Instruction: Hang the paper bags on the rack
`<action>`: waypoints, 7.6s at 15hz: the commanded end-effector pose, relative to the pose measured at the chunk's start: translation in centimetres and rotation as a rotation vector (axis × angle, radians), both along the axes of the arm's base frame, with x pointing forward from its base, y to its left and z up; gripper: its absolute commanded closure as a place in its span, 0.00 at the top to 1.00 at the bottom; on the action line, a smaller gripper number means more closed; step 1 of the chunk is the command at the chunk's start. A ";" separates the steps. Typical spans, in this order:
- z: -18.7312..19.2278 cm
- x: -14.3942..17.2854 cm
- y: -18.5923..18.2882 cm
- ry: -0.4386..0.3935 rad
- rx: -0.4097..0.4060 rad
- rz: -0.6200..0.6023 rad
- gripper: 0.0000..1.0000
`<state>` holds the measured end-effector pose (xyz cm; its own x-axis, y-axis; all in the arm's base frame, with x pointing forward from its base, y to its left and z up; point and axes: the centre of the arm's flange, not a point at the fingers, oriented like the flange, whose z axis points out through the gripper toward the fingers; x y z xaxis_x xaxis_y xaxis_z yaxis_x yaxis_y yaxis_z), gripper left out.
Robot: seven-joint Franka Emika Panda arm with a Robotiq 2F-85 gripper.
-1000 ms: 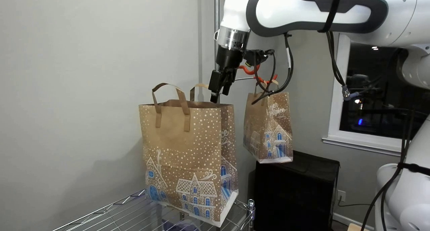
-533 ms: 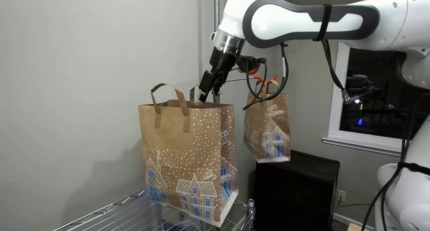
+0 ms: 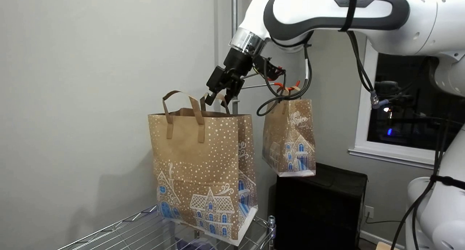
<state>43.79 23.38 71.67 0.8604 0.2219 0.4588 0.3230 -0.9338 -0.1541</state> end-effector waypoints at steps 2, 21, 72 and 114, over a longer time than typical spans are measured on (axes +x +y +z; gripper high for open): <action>0.5 -1.1 -0.1 0.053 0.072 0.064 1.00; 1.6 -3.9 2.1 0.001 0.011 0.396 1.00; 2.1 -1.5 14.8 -0.368 -0.414 -0.015 1.00; 5.2 2.7 5.5 -0.003 -0.261 -0.124 0.06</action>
<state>47.24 29.09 74.08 0.8971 0.2117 0.3878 0.1916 -0.9773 0.0902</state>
